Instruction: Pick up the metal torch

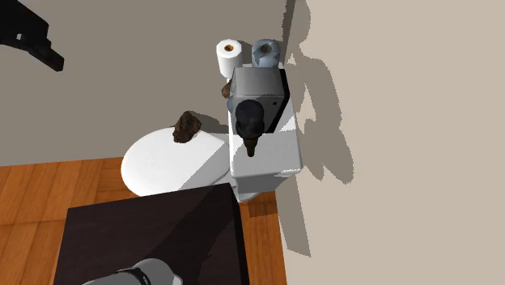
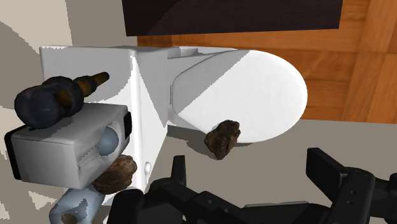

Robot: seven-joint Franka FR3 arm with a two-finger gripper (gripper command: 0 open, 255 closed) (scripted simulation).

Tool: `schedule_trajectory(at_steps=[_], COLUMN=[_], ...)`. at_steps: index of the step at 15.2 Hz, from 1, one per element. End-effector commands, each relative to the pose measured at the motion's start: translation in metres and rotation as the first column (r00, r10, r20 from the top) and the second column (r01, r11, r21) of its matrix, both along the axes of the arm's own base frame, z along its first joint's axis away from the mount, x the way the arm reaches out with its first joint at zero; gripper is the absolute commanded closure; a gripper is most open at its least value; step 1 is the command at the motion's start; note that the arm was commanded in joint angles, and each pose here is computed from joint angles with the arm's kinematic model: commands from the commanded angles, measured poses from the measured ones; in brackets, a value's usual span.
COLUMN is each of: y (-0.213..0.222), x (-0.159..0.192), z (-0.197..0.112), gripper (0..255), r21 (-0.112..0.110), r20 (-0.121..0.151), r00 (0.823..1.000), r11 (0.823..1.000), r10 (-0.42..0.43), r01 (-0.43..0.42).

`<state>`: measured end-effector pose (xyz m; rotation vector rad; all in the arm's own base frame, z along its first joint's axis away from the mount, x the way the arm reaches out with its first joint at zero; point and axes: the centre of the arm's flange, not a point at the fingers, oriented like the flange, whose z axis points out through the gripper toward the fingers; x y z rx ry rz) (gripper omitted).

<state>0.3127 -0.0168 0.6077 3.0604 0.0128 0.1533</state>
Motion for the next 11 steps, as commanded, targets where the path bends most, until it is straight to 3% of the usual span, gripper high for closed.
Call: schedule_trajectory(at_steps=[1, 11], y=[0.0, -0.117], x=[0.0, 0.006], z=[0.0, -0.065], gripper=[0, 0], r21=[0.0, 0.017], r20=[0.0, -0.006], r00=[1.0, 0.999], r11=[1.0, 0.999], r10=[0.0, -0.034], r01=[0.0, 0.034])
